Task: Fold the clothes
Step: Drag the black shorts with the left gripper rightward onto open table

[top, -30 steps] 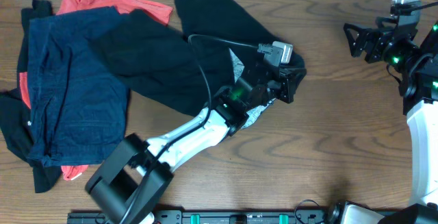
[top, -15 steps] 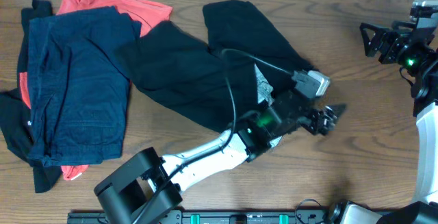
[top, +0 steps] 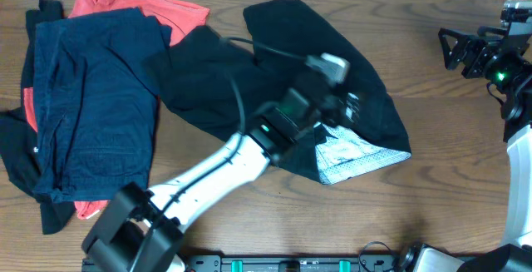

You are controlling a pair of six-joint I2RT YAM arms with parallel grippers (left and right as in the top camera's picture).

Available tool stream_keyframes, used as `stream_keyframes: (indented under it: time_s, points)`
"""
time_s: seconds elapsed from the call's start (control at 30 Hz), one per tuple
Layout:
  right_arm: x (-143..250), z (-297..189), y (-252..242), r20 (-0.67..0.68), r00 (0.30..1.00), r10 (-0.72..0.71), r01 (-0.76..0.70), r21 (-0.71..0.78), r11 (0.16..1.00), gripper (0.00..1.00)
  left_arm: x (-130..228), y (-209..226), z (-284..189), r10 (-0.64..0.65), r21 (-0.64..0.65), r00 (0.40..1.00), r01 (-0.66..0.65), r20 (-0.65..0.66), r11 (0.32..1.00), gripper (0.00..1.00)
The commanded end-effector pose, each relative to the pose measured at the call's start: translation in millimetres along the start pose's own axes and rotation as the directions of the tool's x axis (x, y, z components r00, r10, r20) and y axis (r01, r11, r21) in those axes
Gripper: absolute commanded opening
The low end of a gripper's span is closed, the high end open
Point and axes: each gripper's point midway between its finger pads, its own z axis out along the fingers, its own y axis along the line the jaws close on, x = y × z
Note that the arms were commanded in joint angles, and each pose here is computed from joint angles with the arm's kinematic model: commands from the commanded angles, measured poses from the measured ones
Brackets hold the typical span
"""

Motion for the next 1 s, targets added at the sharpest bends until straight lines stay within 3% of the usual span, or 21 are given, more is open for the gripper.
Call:
stream_keyframes:
  time_s: [0.0,0.3,0.43,0.53,0.67,0.87,0.93,0.97]
  points:
    - [-8.7,-6.9,3.6,0.016,1.000,0.006,-0.006,-0.007,1.000,0.92,-12.0,30.9,2.2,0.081,-0.068,0.997,-0.081,0.007,0.994,0.98]
    - [6.6,-7.1,3.8,-0.042,0.998,0.052,-0.052,-0.005,0.999,0.91,21.4,93.1,34.4,0.234,-0.223,0.965,-0.255,-0.117,0.941,0.99]
    - [7.9,-7.1,3.8,-0.046,0.997,0.056,-0.056,-0.005,0.998,0.91,34.2,99.1,41.6,0.259,-0.221,0.953,-0.289,-0.156,0.932,0.94]
    - [8.3,-6.9,4.2,-0.048,0.997,0.056,-0.057,-0.006,0.998,0.91,47.4,105.8,48.2,0.346,-0.205,0.914,-0.387,-0.211,0.899,0.87]
    - [9.7,-6.8,4.4,-0.054,0.997,0.060,-0.060,-0.005,0.998,0.91,61.1,119.8,58.2,0.405,-0.222,0.878,-0.461,-0.256,0.859,0.87]
    - [13.3,-6.5,2.4,-0.066,0.996,0.067,-0.066,0.005,0.998,0.91,73.3,124.1,69.1,0.405,-0.217,0.875,-0.464,-0.265,0.859,0.87]
    - [13.3,-6.5,2.4,-0.066,0.996,0.066,-0.066,0.005,0.998,0.91,75.0,125.3,70.1,0.404,-0.218,0.874,-0.464,-0.269,0.859,0.79]
    - [13.3,-6.5,2.4,-0.066,0.996,0.066,-0.066,0.005,0.998,0.91,75.5,126.3,69.7,0.403,-0.219,0.874,-0.464,-0.272,0.858,0.68]
